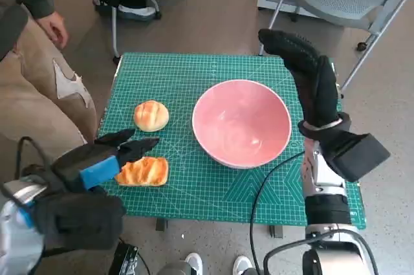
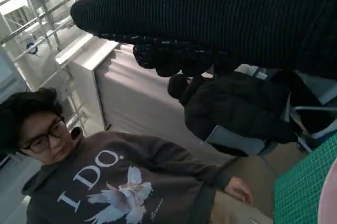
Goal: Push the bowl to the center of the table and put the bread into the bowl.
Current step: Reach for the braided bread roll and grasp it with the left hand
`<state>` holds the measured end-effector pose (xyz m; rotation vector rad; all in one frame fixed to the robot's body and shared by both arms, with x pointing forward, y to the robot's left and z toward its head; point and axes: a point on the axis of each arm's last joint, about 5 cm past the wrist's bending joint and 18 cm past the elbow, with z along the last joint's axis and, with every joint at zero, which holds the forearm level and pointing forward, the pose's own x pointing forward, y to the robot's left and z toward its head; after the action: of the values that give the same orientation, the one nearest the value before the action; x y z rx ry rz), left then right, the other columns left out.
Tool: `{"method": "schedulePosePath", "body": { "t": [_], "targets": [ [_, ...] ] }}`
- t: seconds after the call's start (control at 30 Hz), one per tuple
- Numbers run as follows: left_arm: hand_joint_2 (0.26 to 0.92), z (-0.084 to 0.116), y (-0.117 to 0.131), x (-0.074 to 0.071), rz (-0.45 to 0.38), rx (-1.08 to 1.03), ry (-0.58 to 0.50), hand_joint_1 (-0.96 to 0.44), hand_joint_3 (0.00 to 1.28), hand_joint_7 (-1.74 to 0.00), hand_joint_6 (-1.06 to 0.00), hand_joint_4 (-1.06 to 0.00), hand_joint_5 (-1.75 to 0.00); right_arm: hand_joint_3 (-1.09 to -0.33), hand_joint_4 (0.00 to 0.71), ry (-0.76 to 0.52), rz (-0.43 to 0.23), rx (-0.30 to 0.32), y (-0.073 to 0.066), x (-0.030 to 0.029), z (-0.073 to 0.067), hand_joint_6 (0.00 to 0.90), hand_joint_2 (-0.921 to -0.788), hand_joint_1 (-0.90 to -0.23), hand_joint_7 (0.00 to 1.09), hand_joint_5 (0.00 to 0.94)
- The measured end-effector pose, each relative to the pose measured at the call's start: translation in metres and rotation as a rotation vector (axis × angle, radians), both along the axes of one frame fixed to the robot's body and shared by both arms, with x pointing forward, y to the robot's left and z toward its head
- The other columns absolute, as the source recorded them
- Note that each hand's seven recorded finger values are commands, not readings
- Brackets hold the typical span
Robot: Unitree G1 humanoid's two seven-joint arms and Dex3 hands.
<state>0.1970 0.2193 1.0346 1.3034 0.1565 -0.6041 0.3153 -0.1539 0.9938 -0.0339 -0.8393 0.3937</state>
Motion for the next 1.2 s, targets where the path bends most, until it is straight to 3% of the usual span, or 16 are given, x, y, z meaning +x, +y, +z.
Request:
{"method": "schedulePosePath", "body": {
  "t": [0.5, 0.7, 1.2],
  "targets": [
    [0.660, -0.018, -0.006, 0.017, 0.024, 0.026, 0.028, -0.38, 0.01, 0.00, -0.19, -0.03, 0.00, -0.844, 0.158, 0.020, -0.002, 0.012, -0.003, -0.0020, -0.003, 0.094, -0.921, -0.693, 0.31, 0.001],
    [0.671, -0.021, -0.007, 0.022, 0.040, 0.037, 0.036, -0.35, 0.01, 0.00, -0.20, -0.04, -0.01, -0.835, 0.159, 0.031, 0.000, 0.019, -0.004, -0.0027, -0.004, 0.046, -0.921, -0.696, 0.41, 0.000],
    [0.691, -0.029, -0.010, 0.028, 0.074, 0.063, 0.043, -0.30, 0.01, -0.01, -0.22, -0.10, -0.01, -0.823, 0.160, 0.028, 0.011, 0.041, -0.005, -0.0035, -0.003, 0.026, -0.921, -0.696, 0.45, 0.000]
  ]
}}
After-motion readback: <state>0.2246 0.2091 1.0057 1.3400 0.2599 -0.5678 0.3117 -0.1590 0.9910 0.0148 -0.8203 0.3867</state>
